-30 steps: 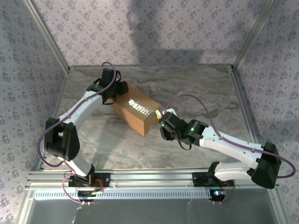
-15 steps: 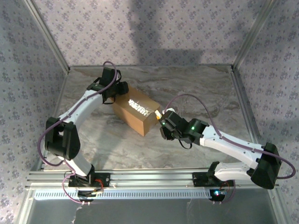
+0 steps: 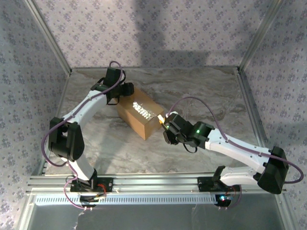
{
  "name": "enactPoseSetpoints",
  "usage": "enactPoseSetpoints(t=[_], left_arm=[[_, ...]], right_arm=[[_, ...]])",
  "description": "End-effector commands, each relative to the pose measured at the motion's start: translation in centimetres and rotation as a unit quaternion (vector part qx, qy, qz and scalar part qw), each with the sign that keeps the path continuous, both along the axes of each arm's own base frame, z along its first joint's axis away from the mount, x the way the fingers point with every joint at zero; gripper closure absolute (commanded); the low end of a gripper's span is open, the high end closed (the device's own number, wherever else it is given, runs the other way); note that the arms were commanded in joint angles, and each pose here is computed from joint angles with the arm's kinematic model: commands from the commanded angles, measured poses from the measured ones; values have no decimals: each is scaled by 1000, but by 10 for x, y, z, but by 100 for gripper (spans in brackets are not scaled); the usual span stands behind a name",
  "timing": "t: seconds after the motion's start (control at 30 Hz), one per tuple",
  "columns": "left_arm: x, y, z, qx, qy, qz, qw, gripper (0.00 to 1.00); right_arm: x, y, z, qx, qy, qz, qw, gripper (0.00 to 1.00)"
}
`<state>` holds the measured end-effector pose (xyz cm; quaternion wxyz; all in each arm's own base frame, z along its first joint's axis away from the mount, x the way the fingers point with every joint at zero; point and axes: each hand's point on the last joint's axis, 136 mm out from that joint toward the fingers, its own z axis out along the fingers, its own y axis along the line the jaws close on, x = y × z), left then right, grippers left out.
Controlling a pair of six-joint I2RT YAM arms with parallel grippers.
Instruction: Unpack the express box
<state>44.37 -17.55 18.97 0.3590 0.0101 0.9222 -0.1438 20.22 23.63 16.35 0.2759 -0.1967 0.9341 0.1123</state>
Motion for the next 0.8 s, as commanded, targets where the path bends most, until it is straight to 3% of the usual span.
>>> enactPoseSetpoints(t=[0.0, 0.77], left_arm=[[-17, -17, -34, 2, 55, -56, 997, 47], [-25, -21, -44, -4, 64, -65, 996, 48]], right_arm=[[4, 15, 18, 20, -12, 19, 1000, 100], [13, 12, 24, 12, -10, -6, 1000, 100]])
